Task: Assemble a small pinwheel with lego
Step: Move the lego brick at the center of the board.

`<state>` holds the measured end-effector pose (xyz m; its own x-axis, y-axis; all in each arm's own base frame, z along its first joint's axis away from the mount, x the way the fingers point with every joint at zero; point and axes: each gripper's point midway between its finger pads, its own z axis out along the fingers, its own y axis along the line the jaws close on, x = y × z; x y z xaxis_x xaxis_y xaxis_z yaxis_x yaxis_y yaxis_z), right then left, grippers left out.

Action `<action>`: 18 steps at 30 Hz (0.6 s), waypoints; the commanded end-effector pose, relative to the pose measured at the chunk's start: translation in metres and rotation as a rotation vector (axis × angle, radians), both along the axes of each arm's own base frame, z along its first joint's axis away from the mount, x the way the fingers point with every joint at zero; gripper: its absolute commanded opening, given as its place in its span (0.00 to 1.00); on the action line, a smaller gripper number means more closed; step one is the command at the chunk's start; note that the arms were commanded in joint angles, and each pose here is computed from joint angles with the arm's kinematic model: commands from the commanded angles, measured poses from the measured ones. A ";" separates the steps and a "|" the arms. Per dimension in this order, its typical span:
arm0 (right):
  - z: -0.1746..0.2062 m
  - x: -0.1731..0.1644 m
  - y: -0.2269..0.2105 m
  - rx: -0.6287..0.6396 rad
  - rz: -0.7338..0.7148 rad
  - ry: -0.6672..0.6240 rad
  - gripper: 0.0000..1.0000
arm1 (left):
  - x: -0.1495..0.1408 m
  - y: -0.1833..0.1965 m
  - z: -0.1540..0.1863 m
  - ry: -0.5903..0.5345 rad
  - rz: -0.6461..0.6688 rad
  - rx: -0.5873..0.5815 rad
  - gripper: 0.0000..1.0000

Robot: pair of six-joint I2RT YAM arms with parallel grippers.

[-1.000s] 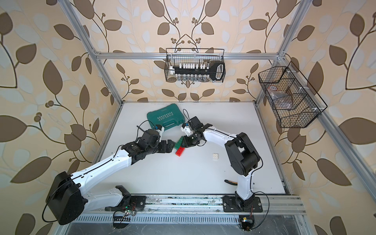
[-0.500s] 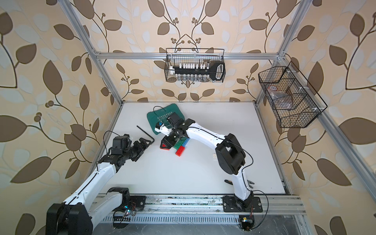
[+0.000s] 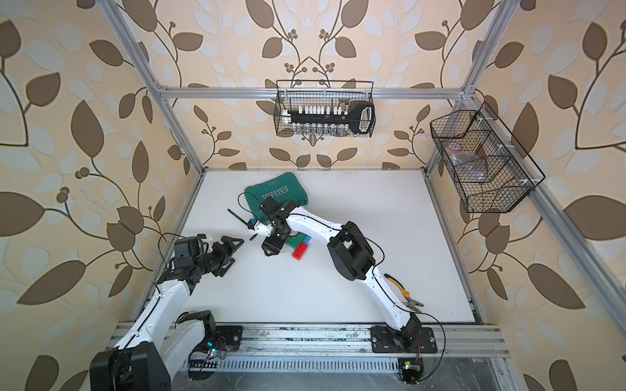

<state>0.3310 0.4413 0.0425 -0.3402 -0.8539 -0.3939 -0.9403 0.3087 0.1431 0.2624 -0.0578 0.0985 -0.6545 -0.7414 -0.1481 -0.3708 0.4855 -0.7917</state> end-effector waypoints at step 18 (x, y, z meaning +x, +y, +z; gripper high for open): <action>0.002 -0.048 0.000 -0.017 -0.183 0.076 0.52 | -0.008 -0.007 -0.003 -0.020 -0.058 -0.013 0.95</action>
